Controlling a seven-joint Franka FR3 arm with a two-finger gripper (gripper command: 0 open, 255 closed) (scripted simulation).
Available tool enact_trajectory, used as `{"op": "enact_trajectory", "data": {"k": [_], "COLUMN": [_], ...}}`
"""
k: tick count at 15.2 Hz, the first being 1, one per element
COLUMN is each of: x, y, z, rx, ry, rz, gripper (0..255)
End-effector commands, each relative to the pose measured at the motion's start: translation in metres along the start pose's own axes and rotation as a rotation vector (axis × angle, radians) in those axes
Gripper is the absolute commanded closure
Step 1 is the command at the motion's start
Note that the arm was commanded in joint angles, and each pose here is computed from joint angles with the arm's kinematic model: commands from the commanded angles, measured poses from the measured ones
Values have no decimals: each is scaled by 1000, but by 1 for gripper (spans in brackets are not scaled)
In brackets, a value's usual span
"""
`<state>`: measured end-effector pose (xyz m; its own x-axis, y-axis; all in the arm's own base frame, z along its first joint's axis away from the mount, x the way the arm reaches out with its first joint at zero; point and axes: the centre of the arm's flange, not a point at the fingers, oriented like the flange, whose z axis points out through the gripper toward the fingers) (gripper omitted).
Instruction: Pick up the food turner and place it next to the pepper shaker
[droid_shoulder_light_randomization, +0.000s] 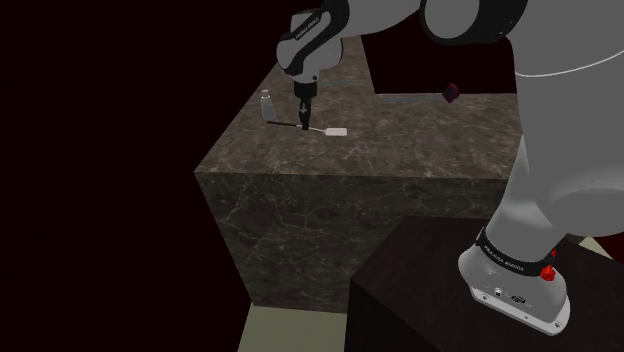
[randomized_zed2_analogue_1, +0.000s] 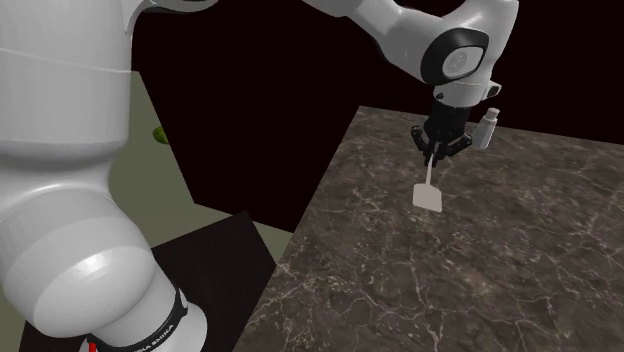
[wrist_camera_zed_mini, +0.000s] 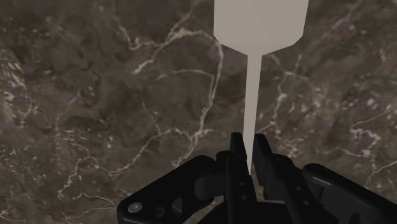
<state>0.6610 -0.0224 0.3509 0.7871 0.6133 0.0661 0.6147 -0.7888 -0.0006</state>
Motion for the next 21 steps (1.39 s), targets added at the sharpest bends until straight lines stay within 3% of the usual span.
{"op": "enact_trajectory", "data": {"k": [1, 3, 4, 9, 13, 21], "x": [0, 0, 0, 0, 0, 0], "y": [0, 0, 0, 0, 0, 0], "z": [0, 0, 0, 0, -50, -50], "rx": [0, 0, 0, 0, 0, 0], "ry": [0, 0, 0, 0, 0, 0], "rz": [0, 0, 0, 0, 0, 0], "gripper": [255, 255, 0, 0, 0, 0]}}
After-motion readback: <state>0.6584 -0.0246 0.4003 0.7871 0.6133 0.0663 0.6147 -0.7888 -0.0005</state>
